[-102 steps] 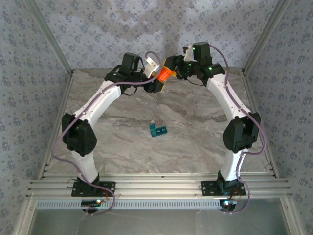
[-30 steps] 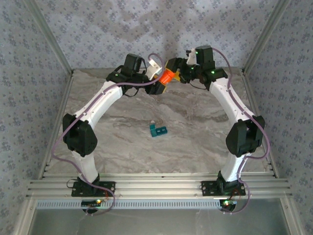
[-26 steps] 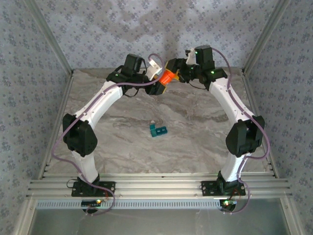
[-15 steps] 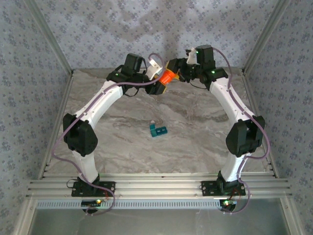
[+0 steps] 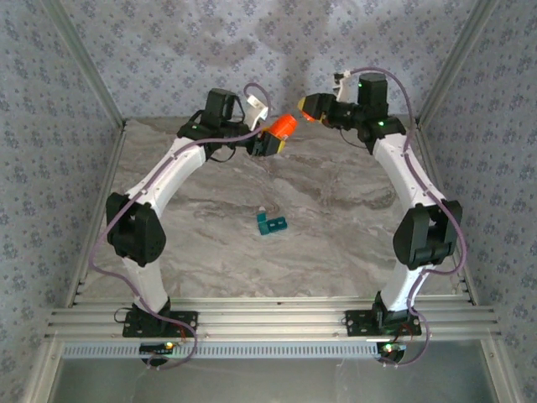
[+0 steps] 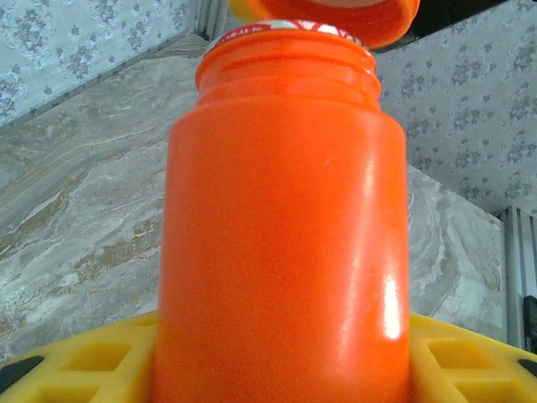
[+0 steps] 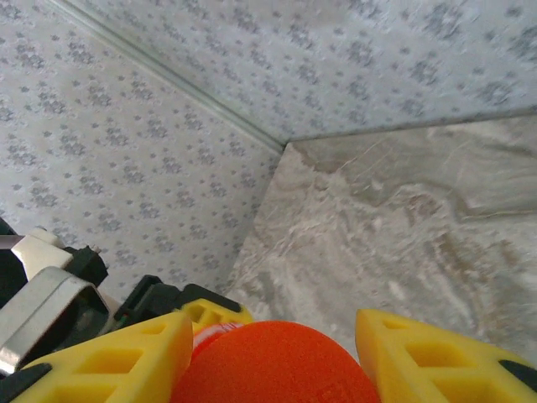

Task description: Sort the pills into containers

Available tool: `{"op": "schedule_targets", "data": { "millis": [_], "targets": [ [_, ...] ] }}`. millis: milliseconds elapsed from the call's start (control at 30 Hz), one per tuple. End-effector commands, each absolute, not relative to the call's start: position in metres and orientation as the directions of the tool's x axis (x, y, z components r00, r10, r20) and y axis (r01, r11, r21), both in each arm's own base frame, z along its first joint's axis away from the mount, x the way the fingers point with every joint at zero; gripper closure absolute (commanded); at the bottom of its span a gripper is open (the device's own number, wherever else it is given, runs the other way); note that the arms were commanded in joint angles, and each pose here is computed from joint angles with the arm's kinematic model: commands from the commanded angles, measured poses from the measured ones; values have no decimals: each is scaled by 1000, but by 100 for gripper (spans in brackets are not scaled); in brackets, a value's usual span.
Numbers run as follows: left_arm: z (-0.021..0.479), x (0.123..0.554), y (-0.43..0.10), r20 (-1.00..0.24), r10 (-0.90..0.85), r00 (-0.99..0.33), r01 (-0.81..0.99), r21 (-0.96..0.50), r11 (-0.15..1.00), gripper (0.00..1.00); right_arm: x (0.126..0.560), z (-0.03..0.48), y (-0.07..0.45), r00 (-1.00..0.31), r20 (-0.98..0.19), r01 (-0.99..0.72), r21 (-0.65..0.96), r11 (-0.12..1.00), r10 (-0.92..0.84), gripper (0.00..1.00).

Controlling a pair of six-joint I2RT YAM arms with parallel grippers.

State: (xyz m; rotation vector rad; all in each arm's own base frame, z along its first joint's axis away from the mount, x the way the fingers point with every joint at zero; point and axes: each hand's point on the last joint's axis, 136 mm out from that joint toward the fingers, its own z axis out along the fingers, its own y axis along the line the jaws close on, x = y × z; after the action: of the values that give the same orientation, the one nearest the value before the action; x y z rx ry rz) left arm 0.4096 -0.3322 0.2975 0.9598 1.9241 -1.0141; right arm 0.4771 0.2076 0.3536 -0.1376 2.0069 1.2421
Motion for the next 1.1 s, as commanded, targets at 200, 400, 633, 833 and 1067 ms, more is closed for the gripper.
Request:
{"op": "schedule_targets", "data": {
  "millis": [200, 400, 633, 833, 1067],
  "targets": [
    [335, 401, -326, -898, 203, -390, 881, -300, 367, 100, 473, 359, 198, -675, -687, -477, 685, 550, 270, 72],
    [339, 404, -320, -904, 200, -377, 870, -271, 411, 100, 468, 290, 163, -749, -594, -258, 668, 698, 292, 70],
    [338, 407, -306, -915, 179, -361, 836, -233, 496, 100, 448, 195, 126, -809, -524, -42, 504, 862, 267, 72],
    [337, 404, -291, -923, 159, -349, 802, -207, 561, 100, 435, 130, 103, -853, -463, 96, 315, 944, 241, 74],
    [335, 394, -279, -925, 149, -350, 782, -201, 590, 100, 432, 87, 81, -866, -433, 201, 156, 967, 250, 75]
  ]
}}
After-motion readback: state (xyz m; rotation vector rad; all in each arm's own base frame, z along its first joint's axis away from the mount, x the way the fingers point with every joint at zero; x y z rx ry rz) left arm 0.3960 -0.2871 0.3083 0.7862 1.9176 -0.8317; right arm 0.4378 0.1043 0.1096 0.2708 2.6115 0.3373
